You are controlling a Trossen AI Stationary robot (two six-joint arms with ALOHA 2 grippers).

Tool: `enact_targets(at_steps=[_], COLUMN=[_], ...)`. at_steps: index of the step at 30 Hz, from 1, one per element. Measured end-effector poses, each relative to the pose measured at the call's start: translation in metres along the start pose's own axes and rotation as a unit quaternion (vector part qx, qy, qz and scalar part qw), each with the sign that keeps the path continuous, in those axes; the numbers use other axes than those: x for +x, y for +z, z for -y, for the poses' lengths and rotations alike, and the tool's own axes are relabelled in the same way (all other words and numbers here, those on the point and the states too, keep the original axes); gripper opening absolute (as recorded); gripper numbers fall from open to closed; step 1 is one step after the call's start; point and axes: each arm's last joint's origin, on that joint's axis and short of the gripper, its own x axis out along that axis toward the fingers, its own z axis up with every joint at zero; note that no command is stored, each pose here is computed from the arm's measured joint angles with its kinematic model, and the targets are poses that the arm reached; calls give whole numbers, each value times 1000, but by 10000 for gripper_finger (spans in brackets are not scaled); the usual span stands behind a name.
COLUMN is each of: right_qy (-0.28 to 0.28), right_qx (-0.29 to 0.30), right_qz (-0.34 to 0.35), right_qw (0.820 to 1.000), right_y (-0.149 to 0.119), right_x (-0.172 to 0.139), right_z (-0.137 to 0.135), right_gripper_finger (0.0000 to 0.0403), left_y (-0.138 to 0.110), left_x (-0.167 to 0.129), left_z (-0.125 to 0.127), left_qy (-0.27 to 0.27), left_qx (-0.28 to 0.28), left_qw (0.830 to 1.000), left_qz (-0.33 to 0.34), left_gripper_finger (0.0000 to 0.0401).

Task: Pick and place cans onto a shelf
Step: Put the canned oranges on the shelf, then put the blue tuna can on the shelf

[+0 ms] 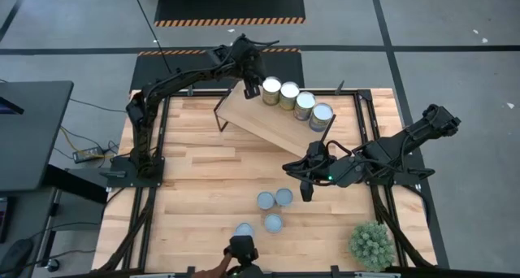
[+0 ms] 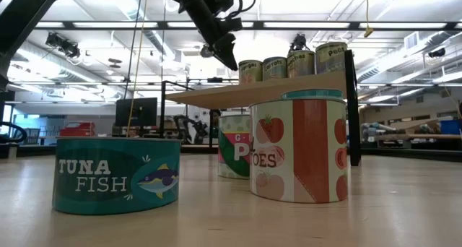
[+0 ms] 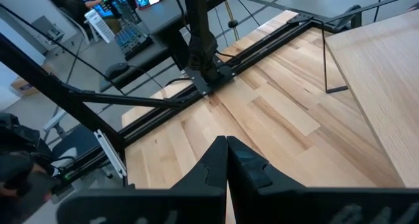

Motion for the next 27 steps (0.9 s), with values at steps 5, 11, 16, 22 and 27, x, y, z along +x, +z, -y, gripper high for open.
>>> enact_targets(at_steps=[5, 11, 16, 22, 27], right_qy=[-1, 5, -19, -11, 3], right_qx=[-1, -2, -43, -55, -49], right_qz=[-1, -15, -72, -131, -167], right_qw=[1000, 1000, 996, 990, 985], right_y=[0, 10, 20, 19, 18], right_x=[0, -16, -31, -34, -39], right_z=[0, -2, 4, 10, 12], right_gripper_finger=[8, 8, 8, 8, 8], left_y=[-5, -3, 2, 1, -2], left_x=[-12, -59, -110, -153, -178], left_z=[-1, 8, 29, 63, 92], left_qy=[-19, -55, -143, -207, -248], left_qx=[9, 37, 22, 21, 5], left_qw=[1000, 998, 989, 978, 969], left_qz=[-16, -14, 33, 20, -10], left_gripper_finger=[192, 192, 192, 192, 192])
